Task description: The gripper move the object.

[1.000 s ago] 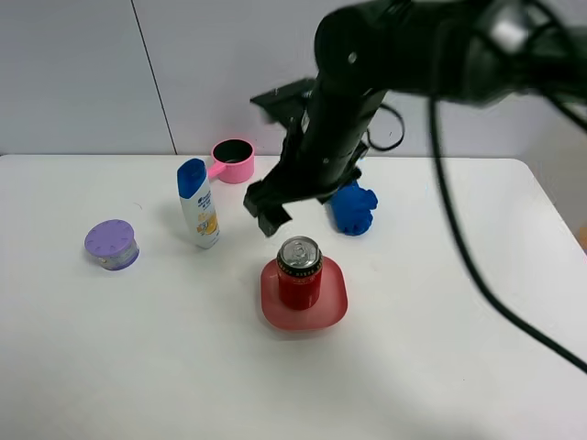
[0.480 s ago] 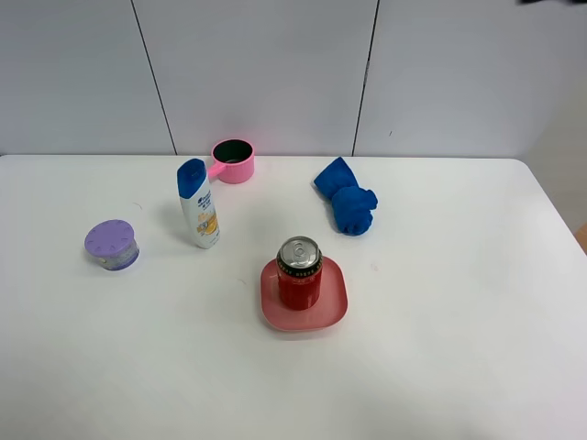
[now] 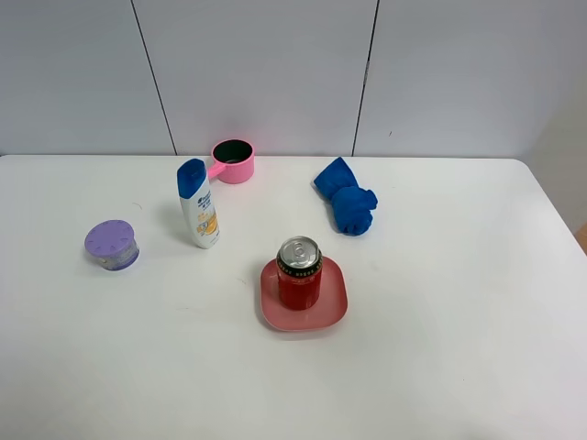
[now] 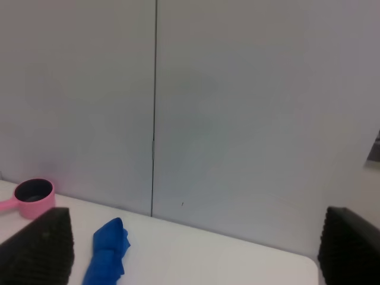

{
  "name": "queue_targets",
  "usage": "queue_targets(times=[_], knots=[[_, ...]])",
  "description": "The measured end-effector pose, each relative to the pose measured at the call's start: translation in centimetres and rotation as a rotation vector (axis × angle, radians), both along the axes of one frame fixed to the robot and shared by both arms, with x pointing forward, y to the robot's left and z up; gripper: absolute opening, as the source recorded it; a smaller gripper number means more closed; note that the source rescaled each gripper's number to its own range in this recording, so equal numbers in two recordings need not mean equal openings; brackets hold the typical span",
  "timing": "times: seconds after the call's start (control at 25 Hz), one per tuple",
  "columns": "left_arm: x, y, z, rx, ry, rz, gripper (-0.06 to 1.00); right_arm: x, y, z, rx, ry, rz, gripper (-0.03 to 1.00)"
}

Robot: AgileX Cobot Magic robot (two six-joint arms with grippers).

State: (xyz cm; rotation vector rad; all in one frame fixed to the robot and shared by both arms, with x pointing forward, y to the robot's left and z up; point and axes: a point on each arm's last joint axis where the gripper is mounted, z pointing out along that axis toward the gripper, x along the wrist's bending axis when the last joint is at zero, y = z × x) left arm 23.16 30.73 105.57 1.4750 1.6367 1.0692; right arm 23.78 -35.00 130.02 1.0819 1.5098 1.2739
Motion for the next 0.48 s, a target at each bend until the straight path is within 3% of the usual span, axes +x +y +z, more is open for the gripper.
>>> queue_targets(times=[0.24,0.48], knots=[[0.0,0.0,0.0,0.000,0.000,0.000,1.00,-2.5,1.3,-0.4,-0.147,-0.015,-0.156,0.89],[0.0,0.0,0.0,0.000,0.000,0.000,1.00,-2.8,3.8,-1.7,-0.071,0.051,-0.146,0.89]])
